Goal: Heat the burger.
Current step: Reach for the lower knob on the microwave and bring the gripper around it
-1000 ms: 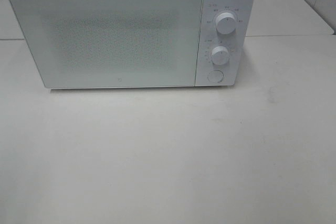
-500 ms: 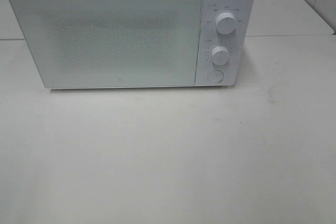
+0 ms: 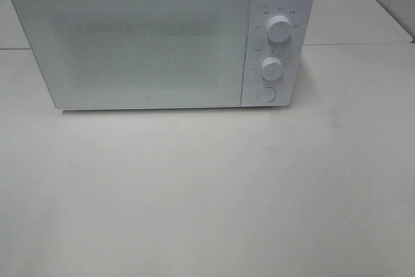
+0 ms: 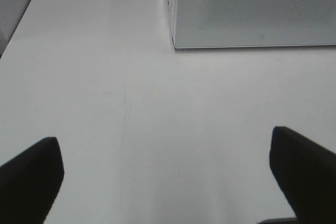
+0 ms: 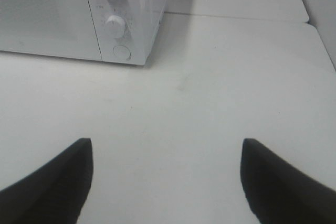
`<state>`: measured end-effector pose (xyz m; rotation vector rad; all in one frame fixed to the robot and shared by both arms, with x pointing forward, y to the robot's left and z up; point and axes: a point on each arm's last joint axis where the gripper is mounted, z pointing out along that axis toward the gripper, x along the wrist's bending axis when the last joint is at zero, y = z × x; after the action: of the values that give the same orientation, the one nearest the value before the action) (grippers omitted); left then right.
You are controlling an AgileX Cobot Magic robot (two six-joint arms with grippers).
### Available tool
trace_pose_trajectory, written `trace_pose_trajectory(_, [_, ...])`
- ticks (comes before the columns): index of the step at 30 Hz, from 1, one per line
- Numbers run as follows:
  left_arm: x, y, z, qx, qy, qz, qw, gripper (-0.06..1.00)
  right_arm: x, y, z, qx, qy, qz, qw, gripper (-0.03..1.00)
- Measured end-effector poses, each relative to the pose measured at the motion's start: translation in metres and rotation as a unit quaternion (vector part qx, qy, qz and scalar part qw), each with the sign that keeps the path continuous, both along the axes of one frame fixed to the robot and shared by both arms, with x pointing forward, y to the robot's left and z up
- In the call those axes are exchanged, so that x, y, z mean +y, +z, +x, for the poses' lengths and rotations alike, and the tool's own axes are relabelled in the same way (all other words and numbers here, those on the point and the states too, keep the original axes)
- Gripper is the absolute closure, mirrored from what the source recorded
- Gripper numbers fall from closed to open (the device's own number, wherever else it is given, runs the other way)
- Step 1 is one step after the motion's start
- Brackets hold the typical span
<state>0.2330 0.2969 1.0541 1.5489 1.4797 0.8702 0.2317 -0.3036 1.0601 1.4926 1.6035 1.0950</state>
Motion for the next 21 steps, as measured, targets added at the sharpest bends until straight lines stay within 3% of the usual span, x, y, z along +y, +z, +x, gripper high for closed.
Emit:
trace_pose_trajectory(7, [0.000, 0.000, 0.000, 0.000, 0.000, 0.000, 1.000, -0.05, 0.001, 0.006, 0.007, -0.025, 0.001, 0.004, 1.000, 0.22])
trace_pose_trajectory(21, [0.000, 0.000, 0.000, 0.000, 0.000, 0.000, 1.000, -0.05, 0.016, 0.012, 0.079, 0.046, 0.007, -0.011, 0.999, 0.22])
